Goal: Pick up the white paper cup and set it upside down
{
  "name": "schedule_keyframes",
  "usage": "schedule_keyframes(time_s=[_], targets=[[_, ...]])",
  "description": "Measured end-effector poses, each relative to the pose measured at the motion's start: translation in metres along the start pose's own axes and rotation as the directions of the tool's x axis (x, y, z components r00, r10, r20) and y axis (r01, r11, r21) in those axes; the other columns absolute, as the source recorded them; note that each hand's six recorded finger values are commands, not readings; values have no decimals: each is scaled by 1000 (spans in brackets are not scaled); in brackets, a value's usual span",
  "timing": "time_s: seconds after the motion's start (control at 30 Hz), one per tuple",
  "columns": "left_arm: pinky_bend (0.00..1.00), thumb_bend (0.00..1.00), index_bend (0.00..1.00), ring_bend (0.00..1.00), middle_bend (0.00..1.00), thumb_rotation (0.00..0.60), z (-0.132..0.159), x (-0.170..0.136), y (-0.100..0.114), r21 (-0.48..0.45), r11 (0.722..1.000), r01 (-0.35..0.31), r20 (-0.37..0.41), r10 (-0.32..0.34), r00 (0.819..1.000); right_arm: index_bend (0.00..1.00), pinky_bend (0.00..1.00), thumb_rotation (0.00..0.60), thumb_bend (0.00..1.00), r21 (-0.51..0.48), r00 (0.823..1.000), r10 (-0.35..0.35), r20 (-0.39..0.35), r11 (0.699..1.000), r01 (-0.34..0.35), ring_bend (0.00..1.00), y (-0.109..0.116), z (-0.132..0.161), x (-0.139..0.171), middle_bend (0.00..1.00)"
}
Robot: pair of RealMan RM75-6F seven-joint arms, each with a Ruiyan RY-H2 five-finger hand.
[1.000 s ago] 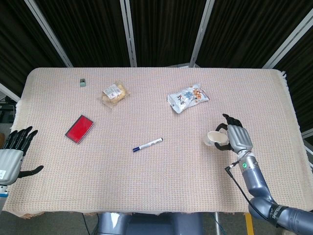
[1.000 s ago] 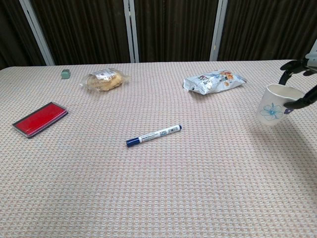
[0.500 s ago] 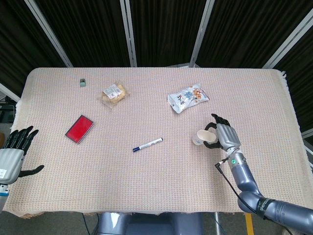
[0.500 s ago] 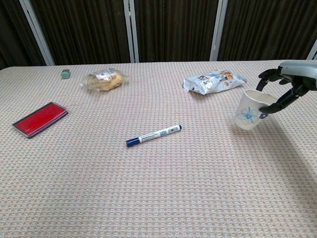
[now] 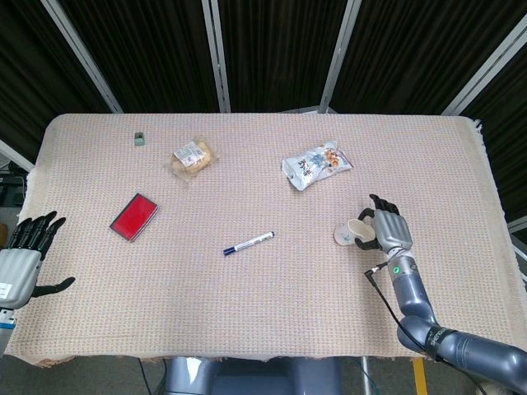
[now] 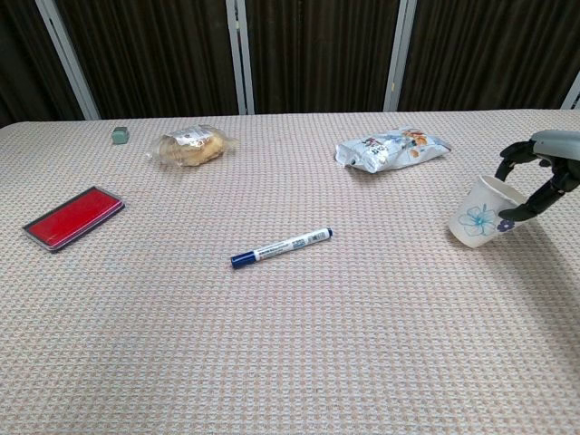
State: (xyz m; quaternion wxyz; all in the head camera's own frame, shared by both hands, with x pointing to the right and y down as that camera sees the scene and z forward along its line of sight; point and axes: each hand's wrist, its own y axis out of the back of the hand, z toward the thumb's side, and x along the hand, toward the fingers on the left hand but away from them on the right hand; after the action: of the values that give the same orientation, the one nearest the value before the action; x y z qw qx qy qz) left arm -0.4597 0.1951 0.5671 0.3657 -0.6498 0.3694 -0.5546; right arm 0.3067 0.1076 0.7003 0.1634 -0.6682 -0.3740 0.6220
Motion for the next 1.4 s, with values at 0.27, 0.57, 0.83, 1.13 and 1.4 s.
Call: schedule_keyframes(time_s=[0.27, 0.57, 0.83, 1.13, 1.4], targets=[[0, 35, 0, 0, 0, 600, 0, 0, 0, -2, 1000, 0, 0, 0, 1000, 274, 0, 600, 177, 52, 994, -19, 103, 999, 14, 0, 5, -29, -1, 0], [0, 36, 0, 0, 0, 600, 0, 0, 0, 1, 1000, 0, -2, 0, 1000, 0, 0, 600, 150, 172, 979, 2, 202, 984, -37, 0, 4, -59, 3, 0], [0, 38, 0, 0, 0, 600, 0, 0, 0, -1, 1000, 0, -2, 0, 1000, 108, 0, 600, 71, 222, 988, -91, 122, 973, 62, 0, 5, -41, 3, 0], [0, 42, 0, 0, 0, 600, 0, 0, 0, -6, 1000, 1, 0, -1, 1000, 233, 0, 600, 69, 267, 986, -155, 57, 954, 135, 0, -9, -18, 1, 0], [0, 46, 0, 0, 0, 600, 0, 0, 0, -10, 1000, 1, 0, -1, 1000, 287, 0, 600, 79, 318, 981, -193, 38, 932, 171, 0, -16, -7, -9, 0]])
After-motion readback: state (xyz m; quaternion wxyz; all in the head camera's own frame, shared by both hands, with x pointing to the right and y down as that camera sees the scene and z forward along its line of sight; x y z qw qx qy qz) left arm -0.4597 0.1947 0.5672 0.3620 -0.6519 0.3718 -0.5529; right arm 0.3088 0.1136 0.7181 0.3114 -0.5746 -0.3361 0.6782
